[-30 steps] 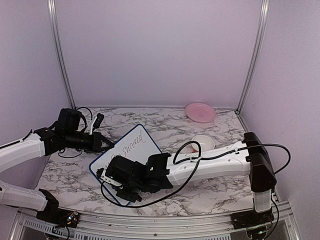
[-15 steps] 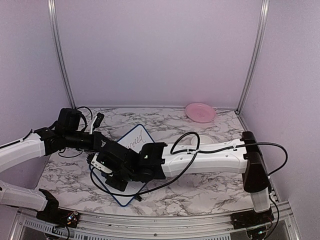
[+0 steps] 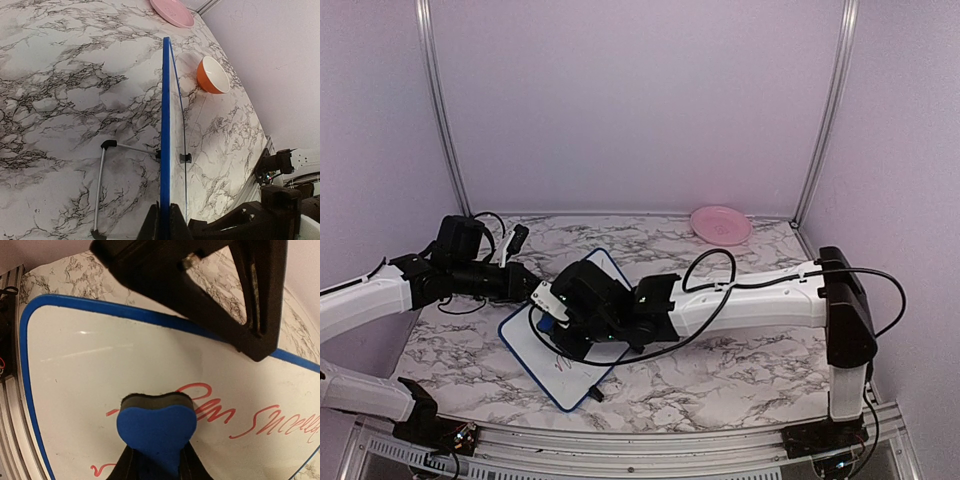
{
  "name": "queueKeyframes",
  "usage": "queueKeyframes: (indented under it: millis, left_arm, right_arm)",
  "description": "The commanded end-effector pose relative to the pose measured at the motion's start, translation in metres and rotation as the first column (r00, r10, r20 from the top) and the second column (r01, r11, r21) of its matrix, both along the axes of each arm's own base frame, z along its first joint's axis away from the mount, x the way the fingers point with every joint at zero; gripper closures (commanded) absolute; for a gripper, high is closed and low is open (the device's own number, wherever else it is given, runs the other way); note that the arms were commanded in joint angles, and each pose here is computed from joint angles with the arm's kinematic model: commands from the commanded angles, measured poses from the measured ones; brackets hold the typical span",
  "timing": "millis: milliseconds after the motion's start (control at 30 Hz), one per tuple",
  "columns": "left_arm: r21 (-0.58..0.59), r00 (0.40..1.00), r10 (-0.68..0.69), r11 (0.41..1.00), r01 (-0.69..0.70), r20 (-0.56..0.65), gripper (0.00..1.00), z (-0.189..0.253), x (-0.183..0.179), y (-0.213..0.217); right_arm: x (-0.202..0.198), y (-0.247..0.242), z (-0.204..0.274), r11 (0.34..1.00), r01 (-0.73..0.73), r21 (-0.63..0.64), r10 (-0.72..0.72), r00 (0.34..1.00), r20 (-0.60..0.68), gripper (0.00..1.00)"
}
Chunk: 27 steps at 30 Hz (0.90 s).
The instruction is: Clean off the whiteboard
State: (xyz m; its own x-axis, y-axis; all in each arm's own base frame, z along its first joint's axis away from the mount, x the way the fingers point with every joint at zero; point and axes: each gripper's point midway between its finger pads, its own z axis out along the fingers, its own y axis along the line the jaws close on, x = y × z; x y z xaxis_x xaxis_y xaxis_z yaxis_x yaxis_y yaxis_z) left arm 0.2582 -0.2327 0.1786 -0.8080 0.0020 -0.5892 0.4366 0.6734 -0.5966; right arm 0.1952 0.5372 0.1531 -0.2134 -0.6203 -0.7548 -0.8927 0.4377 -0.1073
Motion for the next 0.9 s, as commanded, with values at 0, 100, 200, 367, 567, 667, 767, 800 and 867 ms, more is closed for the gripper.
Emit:
queueKeyframes:
  millis: [0, 100, 200, 367, 567, 667, 767, 800, 867]
  left_arm:
    - [0.011, 0.999, 0.0, 1.0, 0.0, -0.038, 1.0, -0.006, -0.001, -0.003]
    - [0.014, 0.999, 0.001, 1.0, -0.001, -0.041, 1.0, -0.007, 0.0, -0.003]
    - [0.017, 0.999, 0.001, 1.0, 0.0, -0.042, 1.0, -0.008, 0.0, -0.004]
    - [0.019, 0.999, 0.002, 1.0, -0.001, -0.043, 1.0, -0.009, 0.001, -0.003]
    - [0.022, 0.999, 0.004, 1.0, -0.003, -0.039, 1.0, -0.008, 0.001, -0.003]
    - [0.024, 0.999, 0.004, 1.0, -0.003, -0.039, 1.0, -0.009, 0.0, -0.002]
    - [0.027, 0.999, 0.005, 1.0, -0.004, -0.039, 1.0, -0.01, 0.001, -0.002]
    - [0.028, 0.999, 0.003, 1.0, -0.002, -0.04, 1.0, -0.011, 0.001, -0.002]
    - [0.031, 0.999, 0.004, 1.0, -0.003, -0.038, 1.0, -0.011, 0.002, -0.002]
  right_arm:
    - [0.017, -0.006, 0.002, 0.996, 0.076, 0.036, -0.077, 0.997, 0.018, 1.0]
    - [-0.01, 0.012, 0.013, 0.997, 0.012, 0.075, -0.015, 0.999, 0.04, 1.0]
    - [-0.036, 0.028, 0.019, 0.993, -0.052, 0.11, 0.047, 0.998, 0.043, 1.0]
    - [-0.043, 0.037, 0.017, 0.99, -0.077, 0.117, 0.071, 0.996, 0.051, 1.0]
    - [-0.005, 0.02, 0.005, 0.997, 0.022, 0.075, -0.025, 0.999, 0.036, 1.0]
    - [0.02, 0.002, -0.004, 0.994, 0.096, 0.051, -0.097, 0.995, 0.03, 1.0]
    - [0.042, -0.017, -0.014, 0.986, 0.165, 0.028, -0.166, 0.986, 0.033, 1.0]
    - [0.049, -0.022, -0.016, 0.983, 0.181, 0.023, -0.182, 0.983, 0.037, 1.0]
    - [0.059, -0.029, -0.019, 0.978, 0.208, 0.015, -0.209, 0.977, 0.042, 1.0]
